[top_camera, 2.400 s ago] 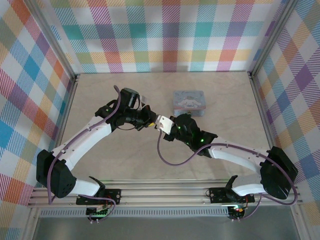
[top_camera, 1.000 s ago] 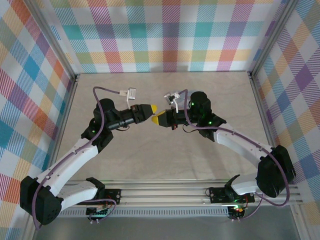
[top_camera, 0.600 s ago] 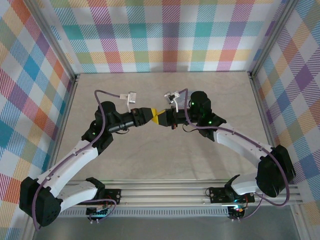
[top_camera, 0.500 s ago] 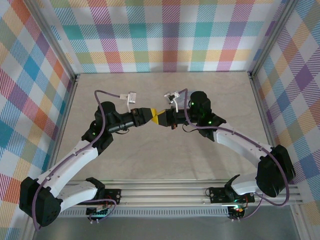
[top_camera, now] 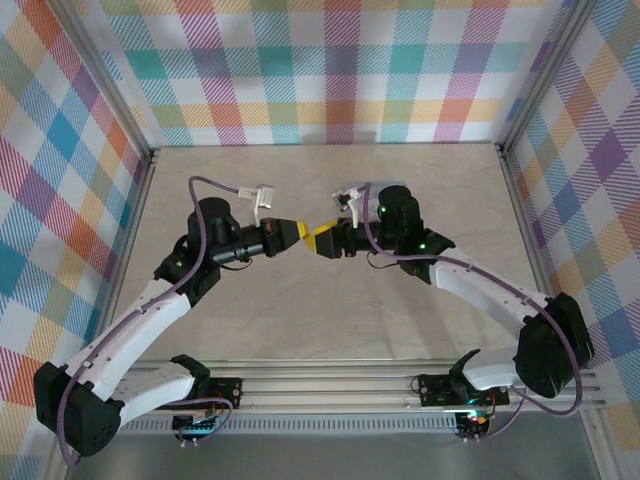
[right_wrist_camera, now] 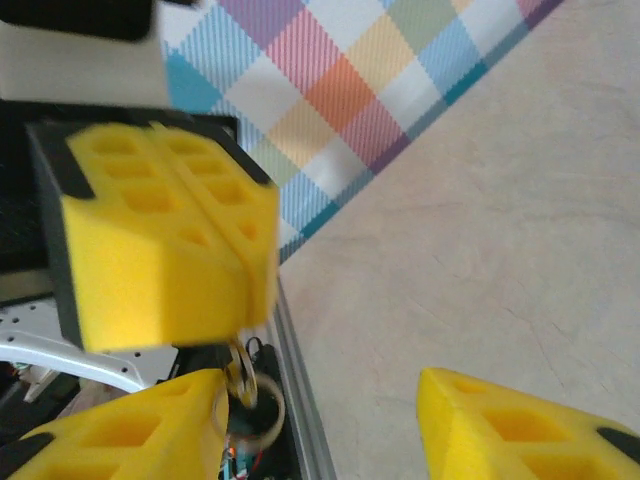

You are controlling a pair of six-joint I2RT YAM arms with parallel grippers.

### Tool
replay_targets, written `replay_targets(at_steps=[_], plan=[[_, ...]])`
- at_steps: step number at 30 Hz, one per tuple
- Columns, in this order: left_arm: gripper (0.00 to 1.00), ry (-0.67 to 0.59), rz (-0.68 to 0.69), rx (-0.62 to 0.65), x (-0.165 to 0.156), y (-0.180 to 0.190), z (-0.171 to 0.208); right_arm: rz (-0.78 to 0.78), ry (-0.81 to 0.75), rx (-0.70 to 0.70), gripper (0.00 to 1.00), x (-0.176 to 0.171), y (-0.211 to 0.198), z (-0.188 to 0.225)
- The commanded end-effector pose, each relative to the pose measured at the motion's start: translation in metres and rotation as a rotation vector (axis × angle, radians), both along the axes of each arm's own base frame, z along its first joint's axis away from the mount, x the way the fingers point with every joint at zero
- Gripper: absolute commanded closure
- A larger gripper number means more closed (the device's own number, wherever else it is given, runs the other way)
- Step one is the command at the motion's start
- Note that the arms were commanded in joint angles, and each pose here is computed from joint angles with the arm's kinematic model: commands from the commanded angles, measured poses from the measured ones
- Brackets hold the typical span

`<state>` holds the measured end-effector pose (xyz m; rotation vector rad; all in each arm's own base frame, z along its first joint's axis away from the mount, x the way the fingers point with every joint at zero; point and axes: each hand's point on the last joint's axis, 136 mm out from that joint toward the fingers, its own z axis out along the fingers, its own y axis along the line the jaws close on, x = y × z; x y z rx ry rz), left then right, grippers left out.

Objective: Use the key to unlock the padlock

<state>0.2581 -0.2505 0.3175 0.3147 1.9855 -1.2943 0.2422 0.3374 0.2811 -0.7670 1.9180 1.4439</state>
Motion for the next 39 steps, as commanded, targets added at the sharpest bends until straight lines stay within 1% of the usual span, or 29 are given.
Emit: replay_targets(at_steps=[1, 4, 8, 11, 14, 20, 23, 27, 30, 32, 34, 37, 39], plan=[[1.0, -0.045, -0.025, 0.18, -0.007, 0.011, -0.004, -0.025, -0.058, -0.083, 0.46, -0.008, -0.019, -0.008], [1.0, -0.057, -0.069, 0.261, -0.009, 0.012, -0.001, 0.007, -0.078, -0.093, 0.48, -0.02, -0.027, -0.003], [1.0, -0.065, -0.173, 0.303, -0.013, 0.003, 0.004, 0.078, -0.084, -0.049, 0.49, -0.033, -0.026, 0.012], [1.0, -0.061, -0.267, 0.282, -0.018, -0.008, 0.009, 0.139, -0.066, 0.006, 0.49, -0.039, -0.019, 0.024], [1.0, -0.062, -0.326, 0.252, -0.02, -0.016, 0.014, 0.174, -0.04, 0.047, 0.49, -0.039, -0.013, 0.031], [1.0, -0.051, -0.383, 0.205, -0.024, -0.024, 0.016, 0.183, -0.034, 0.097, 0.5, -0.033, -0.006, 0.039], [1.0, -0.045, -0.4, 0.195, -0.026, -0.026, 0.015, 0.184, -0.024, 0.105, 0.53, -0.03, -0.003, 0.039], [1.0, -0.038, -0.417, 0.184, -0.029, -0.027, 0.015, 0.18, -0.006, 0.109, 0.63, -0.027, -0.001, 0.034], [1.0, -0.033, -0.425, 0.178, -0.031, -0.027, 0.014, 0.174, 0.006, 0.125, 0.77, -0.025, 0.001, 0.032], [1.0, -0.032, -0.42, 0.176, -0.03, -0.027, 0.013, 0.17, 0.011, 0.131, 0.92, -0.023, 0.001, 0.032], [1.0, -0.035, -0.399, 0.178, -0.026, -0.027, 0.011, 0.161, 0.011, 0.137, 1.0, -0.022, 0.002, 0.033], [1.0, -0.029, -0.351, 0.173, -0.019, -0.026, 0.01, 0.114, 0.005, 0.145, 1.0, -0.017, 0.0, 0.029], [0.97, -0.027, -0.304, 0.161, -0.013, -0.025, 0.011, 0.08, 0.003, 0.155, 1.0, -0.013, -0.002, 0.027]])
